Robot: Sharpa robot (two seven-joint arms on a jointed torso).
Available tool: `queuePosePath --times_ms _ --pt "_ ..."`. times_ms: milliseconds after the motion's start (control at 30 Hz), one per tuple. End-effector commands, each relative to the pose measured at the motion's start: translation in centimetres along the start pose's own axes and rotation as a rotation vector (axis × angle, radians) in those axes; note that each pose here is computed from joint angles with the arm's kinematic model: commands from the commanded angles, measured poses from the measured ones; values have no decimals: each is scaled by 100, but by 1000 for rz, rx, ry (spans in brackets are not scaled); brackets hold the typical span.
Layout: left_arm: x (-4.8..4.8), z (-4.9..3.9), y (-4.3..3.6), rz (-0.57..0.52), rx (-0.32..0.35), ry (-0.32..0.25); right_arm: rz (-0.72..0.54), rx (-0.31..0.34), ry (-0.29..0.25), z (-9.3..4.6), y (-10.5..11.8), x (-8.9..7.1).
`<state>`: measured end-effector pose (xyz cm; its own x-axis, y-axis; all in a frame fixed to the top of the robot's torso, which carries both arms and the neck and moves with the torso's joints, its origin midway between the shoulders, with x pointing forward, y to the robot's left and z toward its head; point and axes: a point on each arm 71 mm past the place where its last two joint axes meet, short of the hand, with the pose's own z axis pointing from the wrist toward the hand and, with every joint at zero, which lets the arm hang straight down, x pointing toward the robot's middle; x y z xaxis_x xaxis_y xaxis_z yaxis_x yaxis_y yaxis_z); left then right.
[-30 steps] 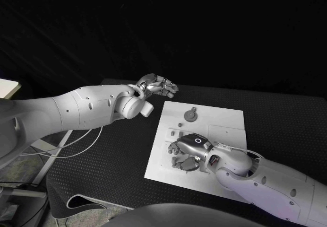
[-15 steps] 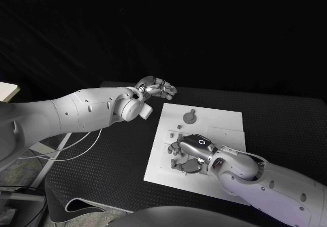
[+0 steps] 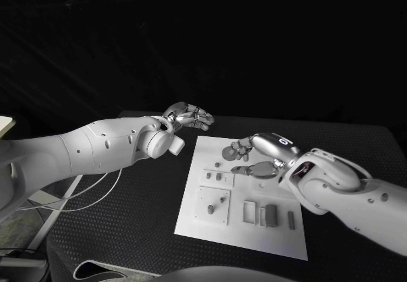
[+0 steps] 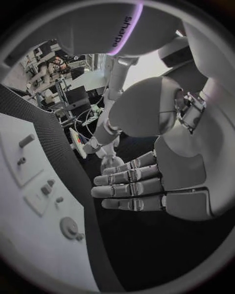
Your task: Assemble the parts on the task board
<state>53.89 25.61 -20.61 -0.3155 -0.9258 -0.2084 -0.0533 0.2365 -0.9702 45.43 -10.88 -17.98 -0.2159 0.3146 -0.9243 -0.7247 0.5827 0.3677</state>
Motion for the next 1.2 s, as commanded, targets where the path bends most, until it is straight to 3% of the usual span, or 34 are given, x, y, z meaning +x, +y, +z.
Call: queuePosePath --times_ms 33,100,167,333,433,533,733,1200 --pt "18 20 -10 -15 8 11 143 190 153 -141 -183 -1" --pt "19 25 -5 -14 6 10 141 264 183 -229 -288 -54" --pt "18 31 1 -14 3 9 160 344 252 -338 -404 -37" --pt "29 31 11 -15 0 14 223 516 357 -610 -610 81" --pt "28 28 21 -15 -2 14 247 589 444 -761 -683 167" --pt "39 23 47 -17 -6 18 261 658 495 -914 -742 231" --pt "37 21 73 -17 -11 18 278 732 565 -1088 -761 379" --pt "82 20 89 -23 -16 36 303 751 601 -1053 -668 761"
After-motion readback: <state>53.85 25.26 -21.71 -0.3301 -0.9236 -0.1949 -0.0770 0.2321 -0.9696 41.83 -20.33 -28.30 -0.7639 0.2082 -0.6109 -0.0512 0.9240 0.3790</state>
